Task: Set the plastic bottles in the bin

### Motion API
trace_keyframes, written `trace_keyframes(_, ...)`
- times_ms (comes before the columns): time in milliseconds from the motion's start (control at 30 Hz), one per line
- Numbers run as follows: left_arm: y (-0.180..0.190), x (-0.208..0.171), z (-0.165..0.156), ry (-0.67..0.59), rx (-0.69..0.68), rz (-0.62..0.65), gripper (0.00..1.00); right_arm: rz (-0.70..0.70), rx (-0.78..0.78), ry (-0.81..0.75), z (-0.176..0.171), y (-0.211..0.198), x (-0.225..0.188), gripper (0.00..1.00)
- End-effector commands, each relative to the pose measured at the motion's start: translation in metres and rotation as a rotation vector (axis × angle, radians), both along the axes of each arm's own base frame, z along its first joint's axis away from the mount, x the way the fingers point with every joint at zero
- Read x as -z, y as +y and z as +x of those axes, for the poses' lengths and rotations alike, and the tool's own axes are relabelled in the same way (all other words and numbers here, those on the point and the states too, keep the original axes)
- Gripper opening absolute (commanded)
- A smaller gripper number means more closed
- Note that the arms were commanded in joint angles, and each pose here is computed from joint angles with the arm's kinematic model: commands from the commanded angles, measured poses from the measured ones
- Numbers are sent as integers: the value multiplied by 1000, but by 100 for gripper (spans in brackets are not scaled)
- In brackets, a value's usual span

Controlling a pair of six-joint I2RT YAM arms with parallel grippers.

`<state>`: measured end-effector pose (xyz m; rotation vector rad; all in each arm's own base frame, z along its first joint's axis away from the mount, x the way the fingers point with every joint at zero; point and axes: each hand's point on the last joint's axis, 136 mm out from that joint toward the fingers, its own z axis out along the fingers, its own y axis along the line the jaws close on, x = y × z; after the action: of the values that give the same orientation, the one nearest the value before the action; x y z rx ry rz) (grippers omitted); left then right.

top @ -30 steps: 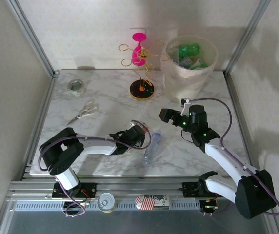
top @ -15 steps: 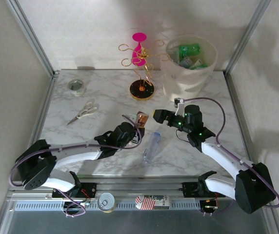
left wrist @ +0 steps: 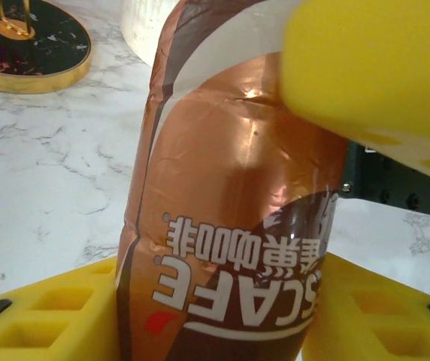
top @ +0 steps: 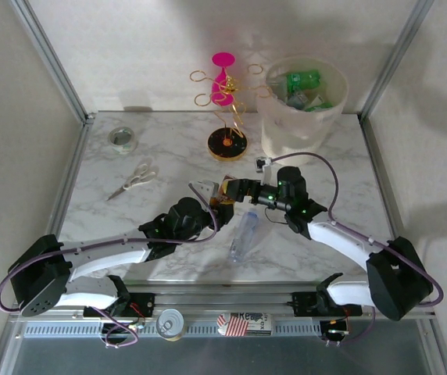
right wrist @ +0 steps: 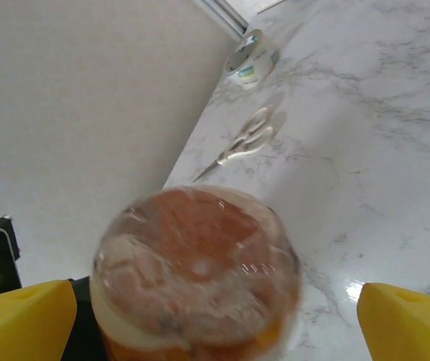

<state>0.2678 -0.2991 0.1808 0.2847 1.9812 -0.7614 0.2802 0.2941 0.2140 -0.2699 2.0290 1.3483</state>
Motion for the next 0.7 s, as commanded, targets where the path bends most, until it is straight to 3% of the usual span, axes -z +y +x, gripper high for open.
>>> trace_keyframes(0, -1, -7, -3, -5, 18, -45, 48, 44, -30, -38, 2, 11, -17, 92)
trace_keyframes(300, 2, -4, -3, -1, 4, -44, 54, 55, -48, -37, 5, 18, -16, 66)
trace_keyframes(400, 5, -3, -1, -3, -12, -39, 61, 57, -47, -36, 6, 19, -16, 56)
trace_keyframes(667, 29, -16, 6, -38, -134, -61, 92, -24, 5, -58, 17, 13, -18, 48)
